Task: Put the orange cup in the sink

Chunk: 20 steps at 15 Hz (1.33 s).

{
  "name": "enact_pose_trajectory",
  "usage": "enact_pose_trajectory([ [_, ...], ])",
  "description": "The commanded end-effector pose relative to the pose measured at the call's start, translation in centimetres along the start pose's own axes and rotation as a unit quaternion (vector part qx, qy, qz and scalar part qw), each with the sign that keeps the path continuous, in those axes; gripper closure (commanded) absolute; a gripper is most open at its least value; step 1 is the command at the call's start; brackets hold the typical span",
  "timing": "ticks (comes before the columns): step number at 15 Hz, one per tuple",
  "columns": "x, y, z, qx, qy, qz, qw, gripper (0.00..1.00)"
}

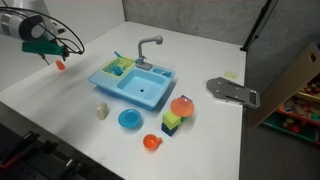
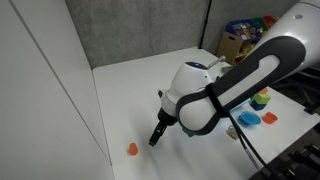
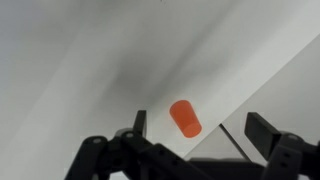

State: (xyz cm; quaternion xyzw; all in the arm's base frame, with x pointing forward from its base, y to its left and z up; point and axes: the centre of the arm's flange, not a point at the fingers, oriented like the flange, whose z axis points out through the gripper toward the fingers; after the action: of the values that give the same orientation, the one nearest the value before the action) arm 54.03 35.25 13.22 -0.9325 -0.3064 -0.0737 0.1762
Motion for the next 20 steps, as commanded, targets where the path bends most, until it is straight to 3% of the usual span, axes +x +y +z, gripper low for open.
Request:
enact_pose_trajectory([
  [1, 1.6, 0.7, 0.9, 0.005, 0.010, -0.005, 0.9999, 0.00],
  [11, 4.1, 0.5, 4.7, 0.027, 0.018, -0.027, 0.9991, 0.00],
  [20, 5.0, -1.5, 7.0, 0.019, 0.014, -0.057, 0.9981, 0.00],
])
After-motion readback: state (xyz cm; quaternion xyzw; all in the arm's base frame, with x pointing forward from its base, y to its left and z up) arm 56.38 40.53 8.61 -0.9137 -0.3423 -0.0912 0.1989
